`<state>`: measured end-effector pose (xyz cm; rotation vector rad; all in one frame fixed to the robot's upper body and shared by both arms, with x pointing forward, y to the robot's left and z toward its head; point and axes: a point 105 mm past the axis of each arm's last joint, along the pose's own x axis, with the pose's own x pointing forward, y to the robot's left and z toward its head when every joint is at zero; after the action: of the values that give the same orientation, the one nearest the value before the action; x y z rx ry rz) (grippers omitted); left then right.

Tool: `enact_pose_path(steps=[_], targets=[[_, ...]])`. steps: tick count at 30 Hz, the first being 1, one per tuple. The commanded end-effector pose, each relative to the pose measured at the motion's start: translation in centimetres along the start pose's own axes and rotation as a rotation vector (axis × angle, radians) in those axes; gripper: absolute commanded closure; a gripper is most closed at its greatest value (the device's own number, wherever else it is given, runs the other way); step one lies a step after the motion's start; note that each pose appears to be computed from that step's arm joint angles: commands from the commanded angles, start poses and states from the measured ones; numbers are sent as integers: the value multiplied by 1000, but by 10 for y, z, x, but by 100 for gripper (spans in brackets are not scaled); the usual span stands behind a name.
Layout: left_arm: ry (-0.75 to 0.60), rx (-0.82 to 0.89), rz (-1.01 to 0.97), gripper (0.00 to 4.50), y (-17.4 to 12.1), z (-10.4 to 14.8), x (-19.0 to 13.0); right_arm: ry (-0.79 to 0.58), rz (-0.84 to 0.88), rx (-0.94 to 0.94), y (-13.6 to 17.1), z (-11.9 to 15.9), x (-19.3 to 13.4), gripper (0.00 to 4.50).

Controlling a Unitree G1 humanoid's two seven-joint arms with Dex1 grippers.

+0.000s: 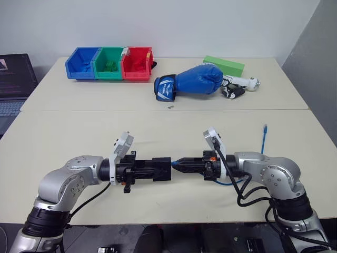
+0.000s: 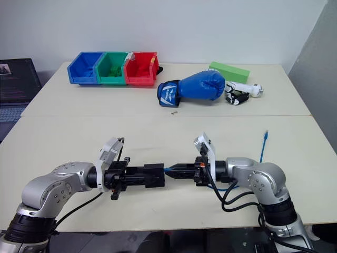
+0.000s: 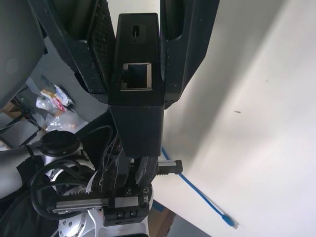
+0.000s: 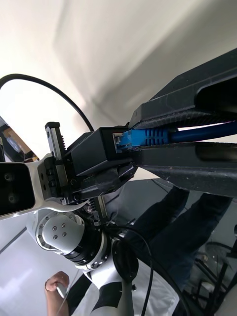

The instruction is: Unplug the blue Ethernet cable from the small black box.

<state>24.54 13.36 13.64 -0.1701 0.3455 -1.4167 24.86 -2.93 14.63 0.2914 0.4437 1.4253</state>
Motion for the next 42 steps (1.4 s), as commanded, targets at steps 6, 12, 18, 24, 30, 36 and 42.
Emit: enact_pose_path(steps=[6,12,18,24,30,36,42], targets=[[7,42,164,372,14,9,-35,-27,-183,-48,-40,12,-48,442],[-9,56,213,372,17,14,-37,-144,-640,-294,-116,42,-85,442],[-26,86,242,372,24,22,-30,-56,-1032,-544,-170,38,-113,442],[-70,132,325,372,37,33,-28,-70,-956,-522,-166,33,-112,277],[-158,297,674,372,82,51,-45,-55,-802,-583,-131,42,-114,133],[-275,446,1096,372,119,62,-88,-42,-516,-706,-69,63,-85,110],[-387,430,1324,372,137,47,-114,17,-272,-665,-30,62,-45,110]])
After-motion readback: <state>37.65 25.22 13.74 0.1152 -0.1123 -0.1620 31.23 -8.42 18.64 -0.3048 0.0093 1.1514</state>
